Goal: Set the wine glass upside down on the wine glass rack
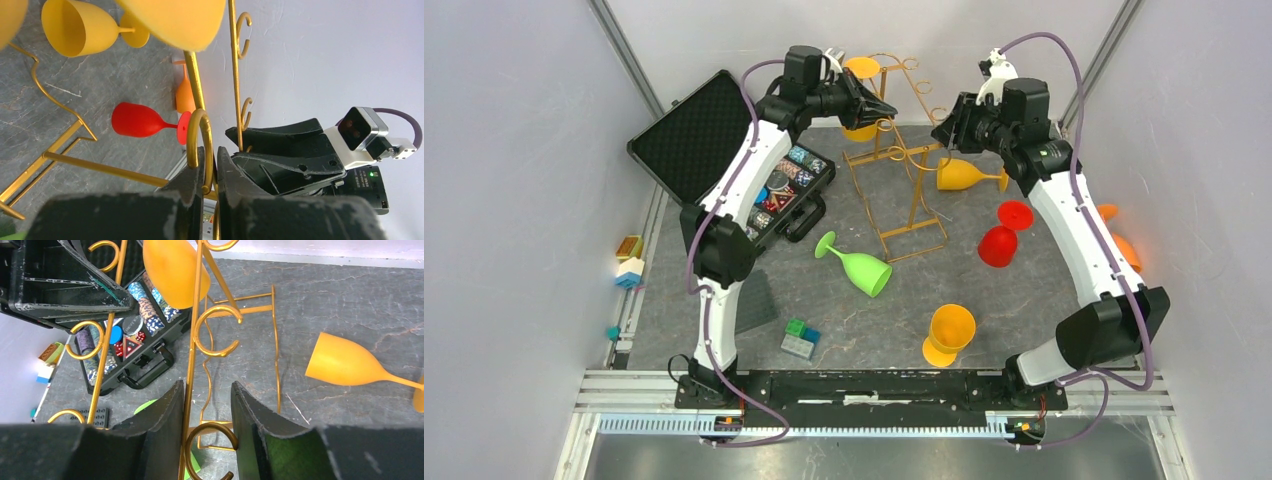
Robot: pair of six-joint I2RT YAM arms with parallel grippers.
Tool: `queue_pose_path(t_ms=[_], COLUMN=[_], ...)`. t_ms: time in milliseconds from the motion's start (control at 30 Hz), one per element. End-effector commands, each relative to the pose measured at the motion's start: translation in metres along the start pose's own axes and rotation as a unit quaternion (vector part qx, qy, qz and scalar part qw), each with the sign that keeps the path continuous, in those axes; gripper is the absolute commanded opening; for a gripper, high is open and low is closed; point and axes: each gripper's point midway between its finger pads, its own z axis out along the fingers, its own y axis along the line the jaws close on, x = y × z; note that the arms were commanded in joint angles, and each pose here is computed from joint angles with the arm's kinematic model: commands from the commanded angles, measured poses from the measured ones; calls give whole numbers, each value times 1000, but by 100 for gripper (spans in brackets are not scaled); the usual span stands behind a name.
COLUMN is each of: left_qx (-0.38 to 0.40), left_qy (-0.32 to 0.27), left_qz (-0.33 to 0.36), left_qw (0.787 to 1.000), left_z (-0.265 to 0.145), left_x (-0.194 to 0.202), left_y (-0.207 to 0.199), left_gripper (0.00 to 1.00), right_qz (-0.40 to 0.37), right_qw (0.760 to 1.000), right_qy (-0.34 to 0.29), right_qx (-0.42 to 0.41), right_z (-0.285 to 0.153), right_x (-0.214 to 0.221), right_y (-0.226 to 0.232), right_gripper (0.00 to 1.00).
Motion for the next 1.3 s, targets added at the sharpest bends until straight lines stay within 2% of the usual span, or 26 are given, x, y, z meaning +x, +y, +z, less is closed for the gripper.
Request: queue_pose_path(t_ms=[0,133,200,333,400,500,633,800,967,1100,1267], left_qx=[-33,-22,-12,4,12,16,20,29,12,-25,-126], left_qy=[-19,-37,-44,-51,-48,-42,-54,-70,-72,-76,-69], left_qz=[64,74,80,92,99,101,115,132,152,177,203], left_qw=[997,996,996,994,994,994,992,988,986,981,969], left_z=[0,-5,-8,-17,-20,-28,-42,-63,-87,-110,-142], left_x=[-22,-36,-43,-47,-44,-39,-33,-21,-3,16,48], left_y=[33,26,19,7,0,-5,-13,-23,-21,-8,44], left_gripper=[4,6,10,32,41,51,61,70,73,74,73], right_qz=[7,7,7,6,4,-1,-9,-16,-25,-29,-32], right_qw=[998,999,999,999,999,1000,1000,1000,999,999,998], right_qy=[33,19,13,7,3,-5,-19,-26,-29,-29,-37], right_qx=[-43,-43,-45,-42,-37,-25,-9,0,18,20,30], right_z=[-4,-5,-5,-4,-5,-8,-14,-20,-25,-27,-34], right_x=[19,6,0,-6,-10,-17,-28,-34,-39,-40,-44], right_y=[18,21,23,23,22,19,15,13,8,7,5], right_gripper=[5,7,9,15,23,45,68,88,98,98,98])
